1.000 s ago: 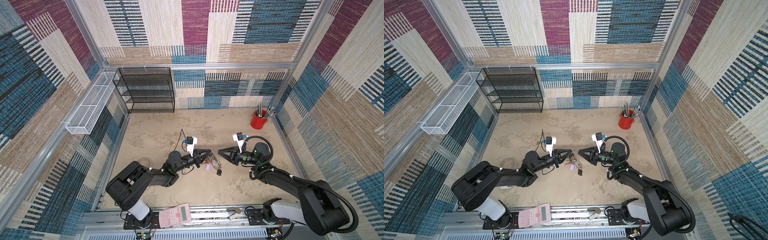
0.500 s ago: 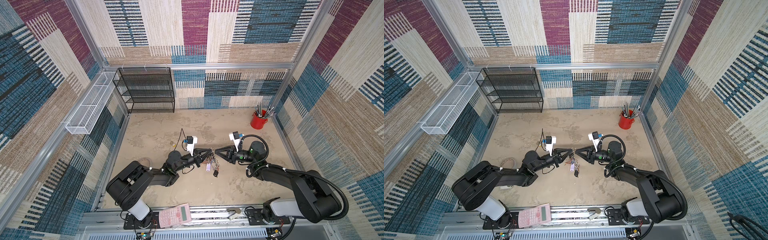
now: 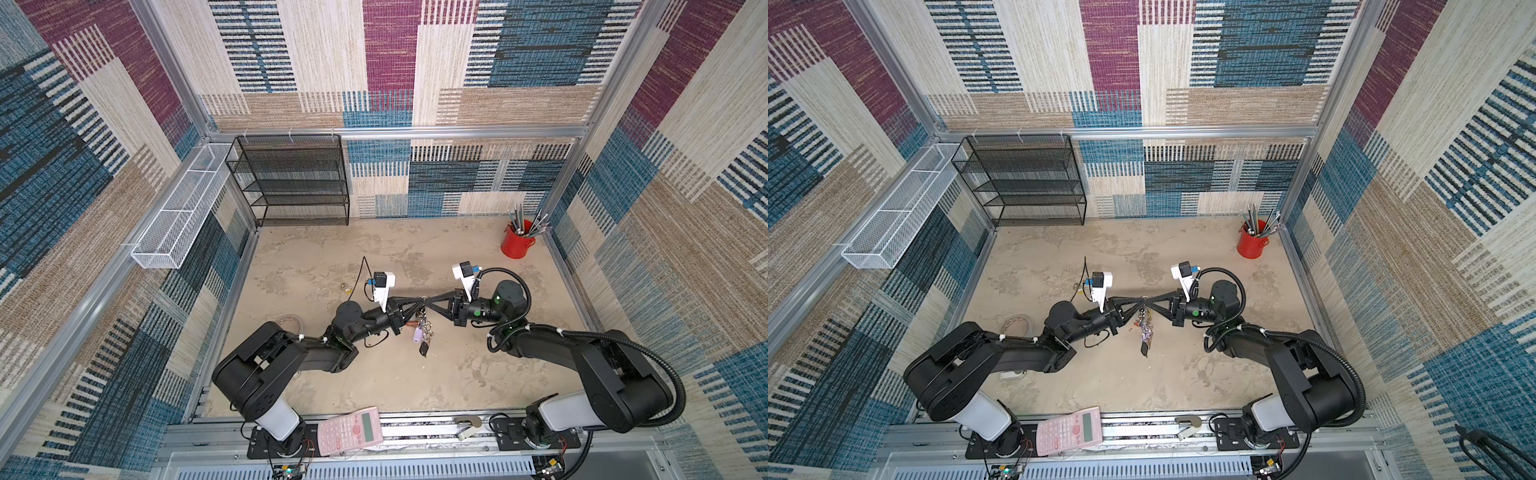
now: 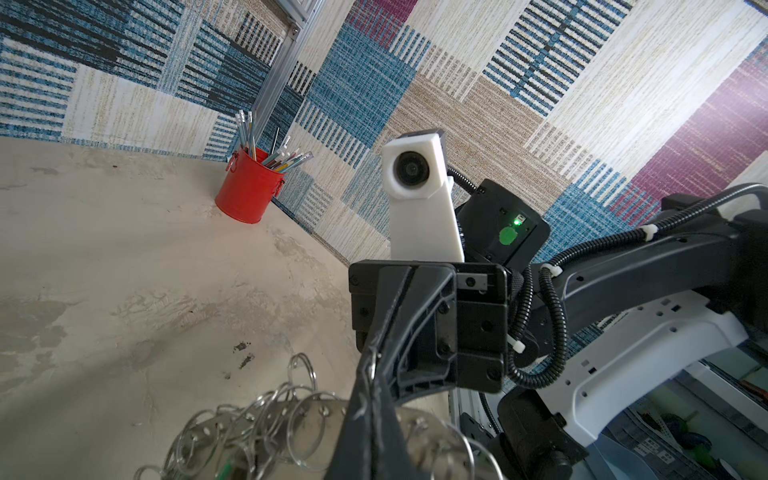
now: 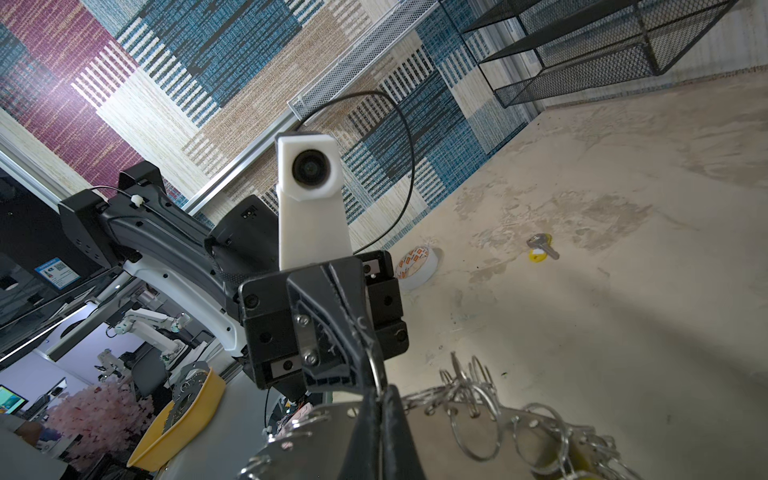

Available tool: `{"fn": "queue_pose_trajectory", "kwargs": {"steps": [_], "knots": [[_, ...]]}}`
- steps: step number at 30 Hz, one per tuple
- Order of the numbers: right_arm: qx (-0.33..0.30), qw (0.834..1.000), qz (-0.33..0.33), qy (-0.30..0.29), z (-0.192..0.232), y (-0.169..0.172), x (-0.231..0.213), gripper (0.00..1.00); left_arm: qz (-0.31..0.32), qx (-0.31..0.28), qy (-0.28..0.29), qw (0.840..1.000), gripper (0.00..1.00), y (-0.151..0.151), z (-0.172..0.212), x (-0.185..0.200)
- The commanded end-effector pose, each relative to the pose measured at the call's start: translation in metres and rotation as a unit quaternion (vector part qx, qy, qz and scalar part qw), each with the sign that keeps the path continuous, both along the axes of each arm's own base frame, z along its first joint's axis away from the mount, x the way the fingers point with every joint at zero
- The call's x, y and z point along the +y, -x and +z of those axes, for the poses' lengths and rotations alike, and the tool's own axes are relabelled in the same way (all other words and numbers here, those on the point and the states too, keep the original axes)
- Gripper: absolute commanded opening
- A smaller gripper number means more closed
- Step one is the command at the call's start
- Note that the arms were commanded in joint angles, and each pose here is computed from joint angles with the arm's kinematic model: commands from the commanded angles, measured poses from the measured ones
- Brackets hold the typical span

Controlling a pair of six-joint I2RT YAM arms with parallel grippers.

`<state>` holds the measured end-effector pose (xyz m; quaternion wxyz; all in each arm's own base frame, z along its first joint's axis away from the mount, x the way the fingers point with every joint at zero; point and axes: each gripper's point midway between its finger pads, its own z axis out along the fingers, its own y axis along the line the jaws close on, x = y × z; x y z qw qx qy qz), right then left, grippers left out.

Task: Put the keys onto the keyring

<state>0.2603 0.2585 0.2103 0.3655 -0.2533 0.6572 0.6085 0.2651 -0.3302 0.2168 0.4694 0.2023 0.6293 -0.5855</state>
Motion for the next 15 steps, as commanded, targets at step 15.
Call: {"fn": "queue_pose_trajectory", "kwargs": {"steps": [15], "knots": [[-0.032,0.993,-0.064,0.089,0.008,-0.02,-0.007,0.0,-0.063,0.001,-0.036,0.997,0.22,-0.005,0.003,0.029]]}}
